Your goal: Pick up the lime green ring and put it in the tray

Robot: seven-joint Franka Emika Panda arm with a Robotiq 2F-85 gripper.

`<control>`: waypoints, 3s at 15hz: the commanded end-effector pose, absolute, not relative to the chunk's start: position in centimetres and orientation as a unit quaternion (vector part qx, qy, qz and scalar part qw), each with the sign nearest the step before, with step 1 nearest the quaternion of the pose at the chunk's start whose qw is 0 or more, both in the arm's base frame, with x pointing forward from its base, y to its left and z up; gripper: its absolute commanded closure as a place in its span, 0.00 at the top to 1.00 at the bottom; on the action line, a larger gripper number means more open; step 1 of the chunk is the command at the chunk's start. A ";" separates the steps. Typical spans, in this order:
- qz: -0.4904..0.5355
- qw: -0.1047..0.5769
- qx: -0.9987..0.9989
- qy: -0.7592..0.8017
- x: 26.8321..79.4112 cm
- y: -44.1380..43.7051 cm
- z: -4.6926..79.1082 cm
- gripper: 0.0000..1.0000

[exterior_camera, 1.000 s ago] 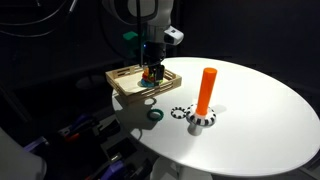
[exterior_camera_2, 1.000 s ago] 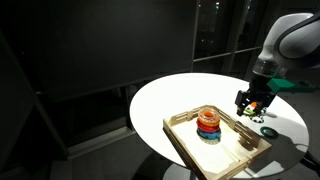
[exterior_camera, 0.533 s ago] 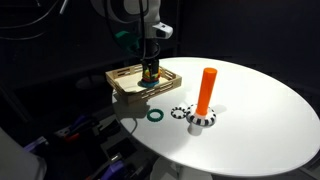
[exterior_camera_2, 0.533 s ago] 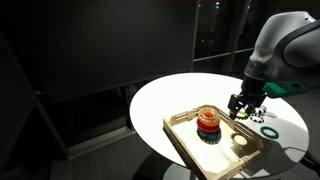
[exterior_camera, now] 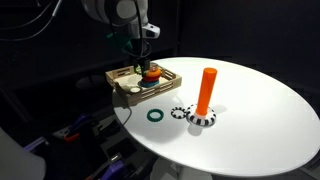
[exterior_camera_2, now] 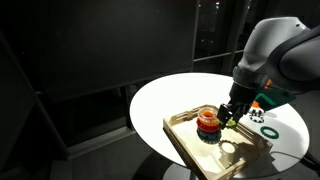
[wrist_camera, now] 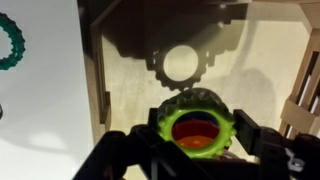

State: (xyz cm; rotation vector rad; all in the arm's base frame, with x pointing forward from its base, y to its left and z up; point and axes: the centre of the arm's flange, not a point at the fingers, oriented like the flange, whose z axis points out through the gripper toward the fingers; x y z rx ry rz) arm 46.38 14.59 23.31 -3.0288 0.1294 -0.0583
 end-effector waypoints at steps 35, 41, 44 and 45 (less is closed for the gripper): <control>0.030 0.094 -0.995 -0.025 49.4 17.6 21.0 1.00; 0.071 0.069 -0.995 -0.016 48.8 16.2 24.3 1.00; 0.081 0.045 -0.996 -0.010 48.7 14.7 25.9 1.00; 0.081 0.032 -0.996 -0.005 48.8 14.1 26.5 1.00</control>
